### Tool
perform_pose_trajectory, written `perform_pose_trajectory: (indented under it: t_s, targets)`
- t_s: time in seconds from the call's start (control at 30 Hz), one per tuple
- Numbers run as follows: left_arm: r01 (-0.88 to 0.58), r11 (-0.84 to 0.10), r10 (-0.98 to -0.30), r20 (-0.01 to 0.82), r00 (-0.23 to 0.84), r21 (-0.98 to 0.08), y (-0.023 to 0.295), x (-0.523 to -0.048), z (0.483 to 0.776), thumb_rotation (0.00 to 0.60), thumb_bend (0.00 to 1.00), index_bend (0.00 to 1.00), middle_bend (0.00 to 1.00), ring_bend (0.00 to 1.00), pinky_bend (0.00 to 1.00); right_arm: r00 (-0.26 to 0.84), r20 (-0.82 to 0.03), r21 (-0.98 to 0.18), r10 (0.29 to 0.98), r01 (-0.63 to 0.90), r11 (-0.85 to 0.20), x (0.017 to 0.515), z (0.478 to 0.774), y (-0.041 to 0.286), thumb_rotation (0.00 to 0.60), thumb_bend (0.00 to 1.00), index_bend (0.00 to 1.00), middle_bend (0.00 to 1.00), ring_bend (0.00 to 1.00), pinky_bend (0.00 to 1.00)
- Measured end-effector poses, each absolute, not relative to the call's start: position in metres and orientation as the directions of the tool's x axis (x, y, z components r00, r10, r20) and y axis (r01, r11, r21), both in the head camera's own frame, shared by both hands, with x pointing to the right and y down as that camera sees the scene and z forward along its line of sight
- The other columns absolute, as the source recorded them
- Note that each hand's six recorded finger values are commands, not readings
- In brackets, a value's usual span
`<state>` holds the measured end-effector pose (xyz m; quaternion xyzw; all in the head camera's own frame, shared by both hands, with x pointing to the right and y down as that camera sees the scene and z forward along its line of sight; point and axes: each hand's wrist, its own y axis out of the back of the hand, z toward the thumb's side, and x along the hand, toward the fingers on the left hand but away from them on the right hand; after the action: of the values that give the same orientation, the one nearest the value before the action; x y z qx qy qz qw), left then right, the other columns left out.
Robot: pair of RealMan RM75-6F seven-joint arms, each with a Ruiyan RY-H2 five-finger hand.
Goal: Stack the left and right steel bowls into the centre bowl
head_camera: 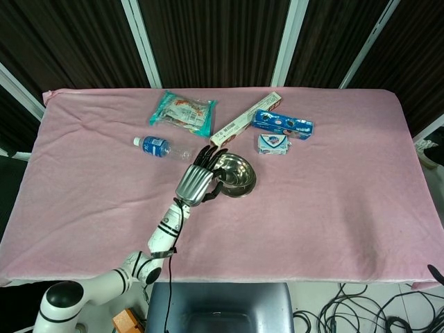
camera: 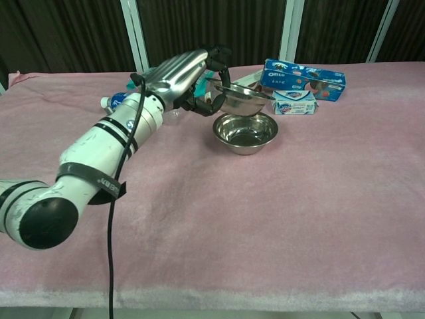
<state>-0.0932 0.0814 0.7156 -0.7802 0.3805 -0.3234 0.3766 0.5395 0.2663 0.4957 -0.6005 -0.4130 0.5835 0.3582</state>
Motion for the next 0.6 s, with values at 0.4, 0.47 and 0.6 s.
perform_pose_trajectory:
  t_s: [0.4, 0.47, 0.6]
  targets:
    - [-0.231, -0.547, -0.785, 0.396, 0.476, -0.805, 0.095, -0.091, 0.764, 0.600, 0.43, 0.01, 0.00, 0.00, 0.00, -0.057, -0.400, -0.914, 0.915, 0.100, -0.394, 0.555, 0.495, 0.270, 0.600, 0.33, 0.00, 0.00, 0.00, 0.00]
    - [-0.235, -0.541, -0.786, 0.387, 0.482, -0.807, 0.096, -0.090, 0.761, 0.600, 0.41, 0.00, 0.00, 0.00, 0.00, -0.057, -0.400, -0.914, 0.915, 0.100, -0.393, 0.555, 0.495, 0.270, 0.600, 0.33, 0.00, 0.00, 0.00, 0.00]
    - [-0.246, -0.537, -0.783, 0.367, 0.502, -0.807, 0.101, -0.090, 0.752, 0.600, 0.40, 0.00, 0.00, 0.00, 0.00, -0.054, -0.402, -0.913, 0.914, 0.096, -0.396, 0.553, 0.497, 0.270, 0.600, 0.33, 0.00, 0.00, 0.00, 0.00]
